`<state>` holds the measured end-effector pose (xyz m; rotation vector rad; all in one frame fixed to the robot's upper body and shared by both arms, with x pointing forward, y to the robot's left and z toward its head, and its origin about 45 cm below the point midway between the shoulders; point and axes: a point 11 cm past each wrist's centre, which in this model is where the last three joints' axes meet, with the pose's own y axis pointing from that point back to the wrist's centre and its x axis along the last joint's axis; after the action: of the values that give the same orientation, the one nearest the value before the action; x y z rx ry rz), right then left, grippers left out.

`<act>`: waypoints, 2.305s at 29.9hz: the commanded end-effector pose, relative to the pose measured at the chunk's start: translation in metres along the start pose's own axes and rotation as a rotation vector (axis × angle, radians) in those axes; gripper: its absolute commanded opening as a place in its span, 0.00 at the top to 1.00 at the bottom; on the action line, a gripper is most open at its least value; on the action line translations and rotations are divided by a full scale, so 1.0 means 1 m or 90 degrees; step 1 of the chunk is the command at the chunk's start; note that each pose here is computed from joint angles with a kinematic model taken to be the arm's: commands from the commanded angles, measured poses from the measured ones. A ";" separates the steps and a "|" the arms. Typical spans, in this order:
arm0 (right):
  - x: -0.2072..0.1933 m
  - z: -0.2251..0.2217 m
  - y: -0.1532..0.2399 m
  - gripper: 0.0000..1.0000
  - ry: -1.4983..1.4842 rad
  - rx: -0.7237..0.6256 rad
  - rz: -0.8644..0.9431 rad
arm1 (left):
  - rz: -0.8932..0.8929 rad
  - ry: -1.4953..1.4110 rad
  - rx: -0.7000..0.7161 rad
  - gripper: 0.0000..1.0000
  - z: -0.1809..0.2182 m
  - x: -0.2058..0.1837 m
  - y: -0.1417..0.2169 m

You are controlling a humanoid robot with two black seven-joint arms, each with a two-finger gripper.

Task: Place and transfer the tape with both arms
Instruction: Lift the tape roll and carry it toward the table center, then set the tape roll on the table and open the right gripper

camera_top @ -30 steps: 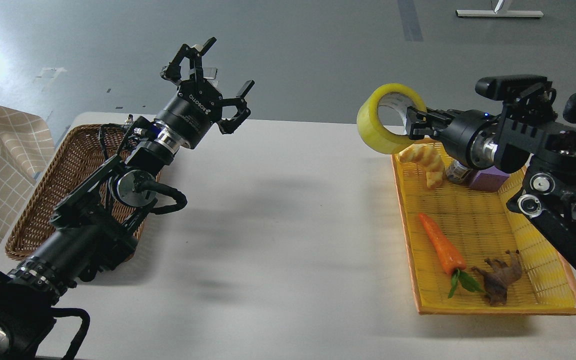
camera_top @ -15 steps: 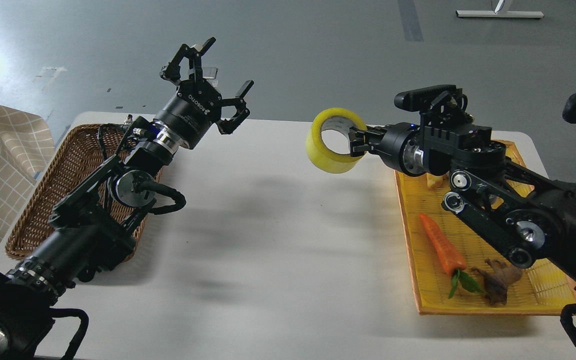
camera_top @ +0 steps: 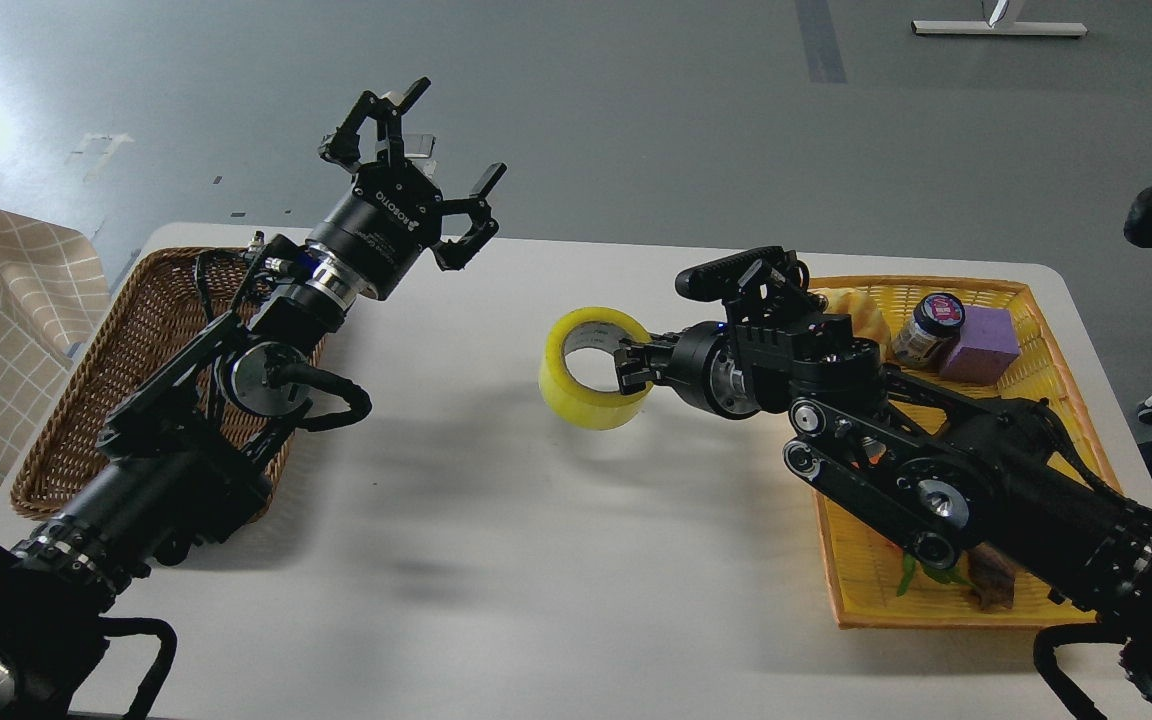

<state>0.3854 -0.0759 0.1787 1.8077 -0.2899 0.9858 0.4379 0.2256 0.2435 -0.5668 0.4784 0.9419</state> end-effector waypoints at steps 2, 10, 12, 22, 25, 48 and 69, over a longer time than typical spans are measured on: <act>-0.009 -0.004 -0.005 1.00 0.000 0.000 -0.014 | 0.000 0.000 0.000 0.00 0.000 0.000 0.000; -0.022 -0.007 -0.021 1.00 -0.021 -0.010 -0.042 | 0.000 0.002 -0.001 0.00 -0.001 0.000 0.000; -0.022 -0.007 -0.021 1.00 -0.022 -0.010 -0.043 | 0.001 0.002 -0.001 0.00 -0.001 0.000 0.000; -0.028 -0.009 -0.022 1.00 -0.012 -0.010 -0.053 | 0.001 0.002 0.000 0.00 -0.001 0.000 0.000; -0.031 -0.010 -0.023 1.00 -0.007 -0.009 -0.058 | 0.001 0.002 -0.001 0.00 -0.001 0.000 0.000; -0.039 -0.011 -0.024 0.88 -0.009 -0.006 -0.068 | 0.001 0.001 -0.001 0.00 -0.001 0.001 0.000; -0.035 -0.015 -0.022 0.04 -0.021 0.008 -0.061 | 0.003 0.001 0.000 0.00 0.000 0.001 0.001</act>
<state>0.3677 -0.0634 0.1357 1.8236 -0.2076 0.8865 0.4375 0.2262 0.2420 -0.5673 0.4813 0.9451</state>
